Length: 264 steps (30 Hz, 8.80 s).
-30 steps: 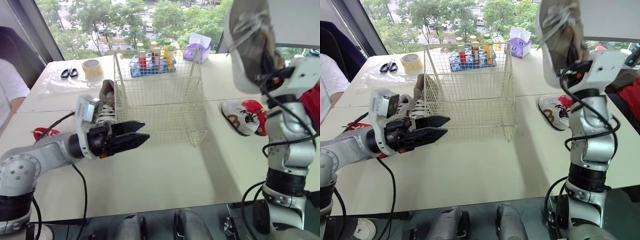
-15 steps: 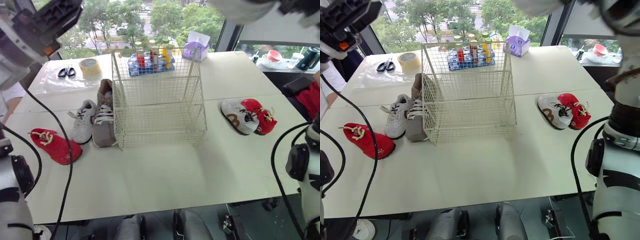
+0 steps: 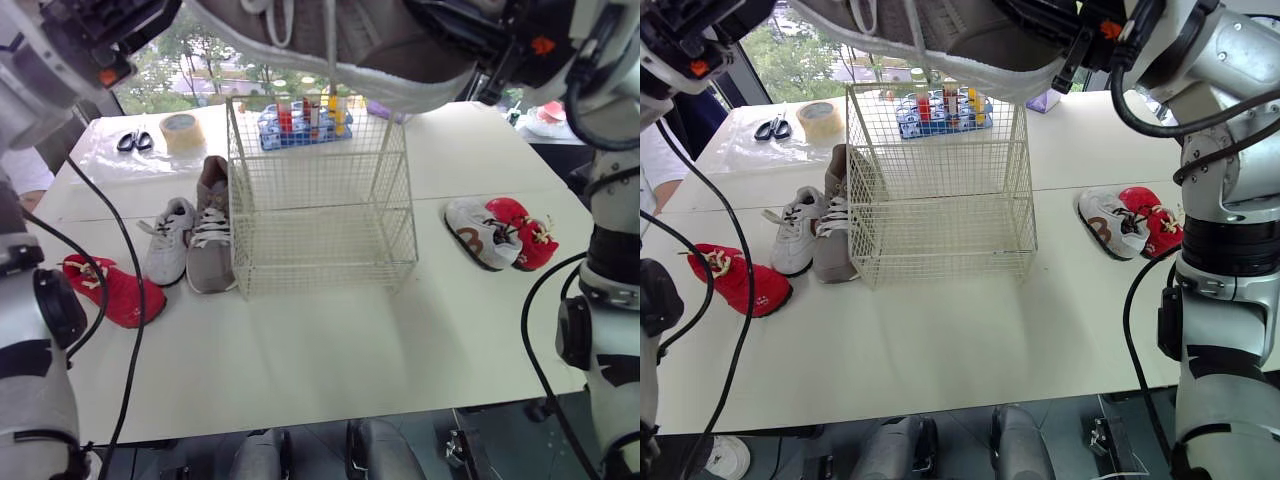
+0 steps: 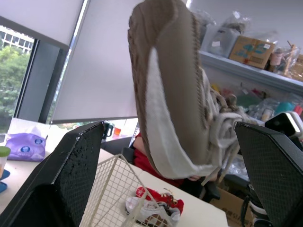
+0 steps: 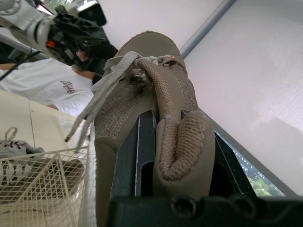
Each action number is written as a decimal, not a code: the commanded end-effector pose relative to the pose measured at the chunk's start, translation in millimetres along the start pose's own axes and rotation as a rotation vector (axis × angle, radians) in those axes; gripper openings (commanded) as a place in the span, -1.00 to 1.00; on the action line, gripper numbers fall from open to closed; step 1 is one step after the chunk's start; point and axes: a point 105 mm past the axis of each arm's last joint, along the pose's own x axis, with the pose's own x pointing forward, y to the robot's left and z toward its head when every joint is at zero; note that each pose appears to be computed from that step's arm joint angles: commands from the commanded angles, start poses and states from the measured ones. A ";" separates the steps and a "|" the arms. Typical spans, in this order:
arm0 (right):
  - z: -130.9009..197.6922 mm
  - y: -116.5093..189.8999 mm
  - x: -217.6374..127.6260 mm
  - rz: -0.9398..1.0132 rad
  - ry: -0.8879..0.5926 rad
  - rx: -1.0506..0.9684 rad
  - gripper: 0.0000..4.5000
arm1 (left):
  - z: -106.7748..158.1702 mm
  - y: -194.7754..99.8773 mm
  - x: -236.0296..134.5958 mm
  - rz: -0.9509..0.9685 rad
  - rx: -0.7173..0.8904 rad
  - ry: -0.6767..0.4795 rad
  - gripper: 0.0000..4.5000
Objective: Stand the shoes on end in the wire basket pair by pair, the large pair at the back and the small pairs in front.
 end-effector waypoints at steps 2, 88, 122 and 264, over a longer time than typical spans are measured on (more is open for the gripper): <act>22.1 7.9 1.4 0.026 -0.063 -0.068 -0.86 | 15.6 -14.6 7.0 -0.082 0.036 -0.020 1.00; -15.9 24.7 21.9 -0.442 -0.642 1.103 -0.27 | -114.4 -1.9 9.0 0.206 -0.214 -0.294 0.59; -49.4 -47.1 2.3 0.211 0.010 0.307 -0.27 | -140.9 -57.9 -58.6 0.286 0.101 0.287 0.94; -40.1 63.8 -58.3 0.009 0.345 0.558 1.00 | -61.1 50.9 105.4 0.693 0.830 -0.466 -0.99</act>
